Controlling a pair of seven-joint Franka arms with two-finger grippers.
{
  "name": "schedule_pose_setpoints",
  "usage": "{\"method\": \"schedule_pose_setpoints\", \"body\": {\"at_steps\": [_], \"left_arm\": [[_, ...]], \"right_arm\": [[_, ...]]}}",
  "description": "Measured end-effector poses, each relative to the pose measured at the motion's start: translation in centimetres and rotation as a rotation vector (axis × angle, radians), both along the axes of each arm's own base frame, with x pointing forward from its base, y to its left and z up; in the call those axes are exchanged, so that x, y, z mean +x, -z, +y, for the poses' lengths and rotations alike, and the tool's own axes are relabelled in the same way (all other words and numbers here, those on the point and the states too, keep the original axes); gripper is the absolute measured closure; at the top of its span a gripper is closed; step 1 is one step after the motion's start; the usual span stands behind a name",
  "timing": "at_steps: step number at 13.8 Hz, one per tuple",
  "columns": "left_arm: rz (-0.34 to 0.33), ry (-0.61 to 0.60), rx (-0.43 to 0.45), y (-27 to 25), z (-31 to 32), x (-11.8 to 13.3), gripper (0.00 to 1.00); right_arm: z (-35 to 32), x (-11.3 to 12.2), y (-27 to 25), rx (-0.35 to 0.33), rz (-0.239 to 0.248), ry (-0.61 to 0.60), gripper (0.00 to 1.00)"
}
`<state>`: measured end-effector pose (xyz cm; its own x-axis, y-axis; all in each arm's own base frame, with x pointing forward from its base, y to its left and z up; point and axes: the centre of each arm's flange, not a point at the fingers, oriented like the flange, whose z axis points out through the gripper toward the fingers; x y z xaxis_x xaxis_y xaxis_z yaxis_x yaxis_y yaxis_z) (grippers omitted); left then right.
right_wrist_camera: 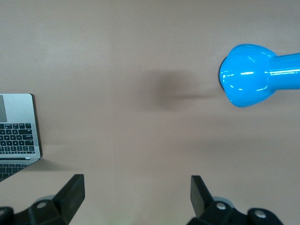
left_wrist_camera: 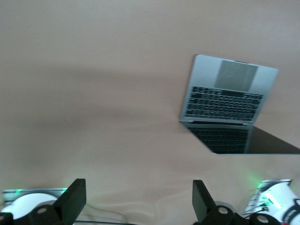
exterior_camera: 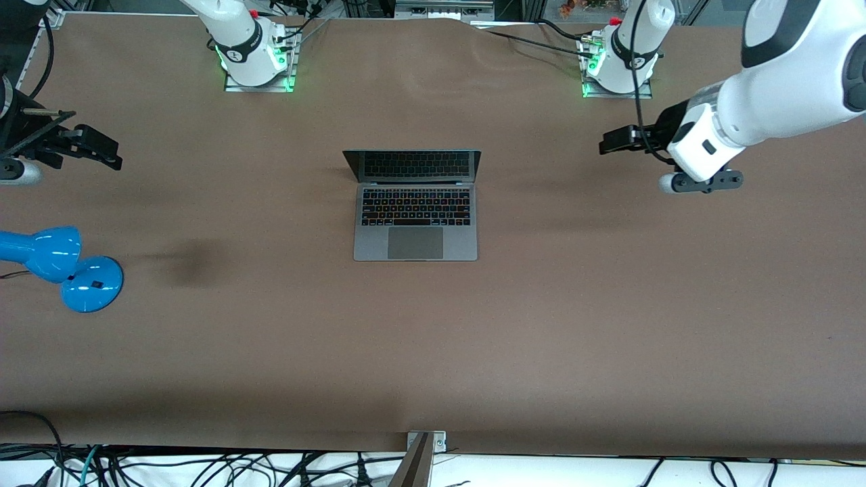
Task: Close laptop with both arms from behind
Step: 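Move the left gripper toward the laptop screen while the right gripper follows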
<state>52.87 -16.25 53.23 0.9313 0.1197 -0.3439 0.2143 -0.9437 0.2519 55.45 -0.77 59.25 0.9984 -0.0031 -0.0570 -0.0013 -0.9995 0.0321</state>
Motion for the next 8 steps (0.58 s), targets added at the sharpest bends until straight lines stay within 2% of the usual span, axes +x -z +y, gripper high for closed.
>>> {"method": "schedule_pose_setpoints", "body": {"at_steps": [5,8], "left_arm": [[0.013,-0.040,-0.052,2.3,-7.5,-0.1,0.00],[0.065,-0.073,-0.101,4.2,-11.5,-0.4,0.00]], "right_arm": [[0.0,0.0,0.0,0.000,0.001,-0.001,0.00],[0.1,0.1,0.4,0.000,0.009,-0.002,0.00]]}}
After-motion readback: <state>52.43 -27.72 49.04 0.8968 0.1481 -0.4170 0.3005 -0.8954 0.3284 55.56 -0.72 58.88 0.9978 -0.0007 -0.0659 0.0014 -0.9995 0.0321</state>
